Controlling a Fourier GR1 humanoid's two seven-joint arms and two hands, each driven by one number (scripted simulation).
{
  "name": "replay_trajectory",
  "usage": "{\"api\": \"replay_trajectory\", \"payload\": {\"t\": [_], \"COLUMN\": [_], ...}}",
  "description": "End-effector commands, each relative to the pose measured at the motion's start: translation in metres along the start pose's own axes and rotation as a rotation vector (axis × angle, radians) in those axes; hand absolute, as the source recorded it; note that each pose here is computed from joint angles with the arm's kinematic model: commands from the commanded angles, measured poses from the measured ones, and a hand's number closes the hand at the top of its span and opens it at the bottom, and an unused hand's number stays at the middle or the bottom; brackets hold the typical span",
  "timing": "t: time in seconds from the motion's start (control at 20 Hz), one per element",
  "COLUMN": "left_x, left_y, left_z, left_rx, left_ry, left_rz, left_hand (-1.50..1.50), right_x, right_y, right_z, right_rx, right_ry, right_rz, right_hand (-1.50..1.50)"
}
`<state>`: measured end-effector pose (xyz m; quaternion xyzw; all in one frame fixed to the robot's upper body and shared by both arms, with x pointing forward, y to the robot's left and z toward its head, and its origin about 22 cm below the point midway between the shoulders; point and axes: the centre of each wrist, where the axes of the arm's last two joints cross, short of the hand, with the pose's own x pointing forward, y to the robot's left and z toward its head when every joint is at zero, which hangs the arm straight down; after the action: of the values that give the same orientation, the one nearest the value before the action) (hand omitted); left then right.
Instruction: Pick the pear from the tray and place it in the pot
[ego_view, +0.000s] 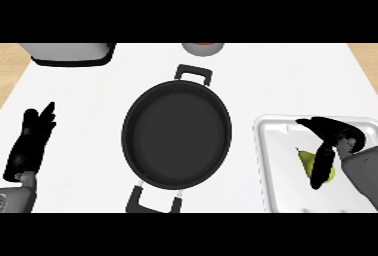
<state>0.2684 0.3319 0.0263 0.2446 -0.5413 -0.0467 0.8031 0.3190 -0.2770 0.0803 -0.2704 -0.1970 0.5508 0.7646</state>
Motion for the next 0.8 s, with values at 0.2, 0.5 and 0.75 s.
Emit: {"api": "replay_trajectory", "payload": {"t": [0.2, 0.5, 0.75], "left_x": [-0.009, 0.002, 0.002], "left_y": [0.005, 0.002, 0.001], "left_z": [-0.002, 0.012, 0.016], "left_rx": [0.000, -0.010, -0.006], "left_ry": [-0.003, -0.002, -0.009], "left_rz": [0.006, -0.018, -0.016], "left_hand": [0.00, 0.00, 0.00], "right_x": [0.004, -0.007, 0.008], "right_y": [0.009, 0.019, 0.031], "right_z": [-0.028, -0.041, -0.043], "right_rx": [0.069, 0.096, 0.104], "right_ry": [0.081, 0.075, 0.082], "right_rz": [0.019, 0.001, -0.021], "right_hand": [-1.50, -1.50, -1.50]}}
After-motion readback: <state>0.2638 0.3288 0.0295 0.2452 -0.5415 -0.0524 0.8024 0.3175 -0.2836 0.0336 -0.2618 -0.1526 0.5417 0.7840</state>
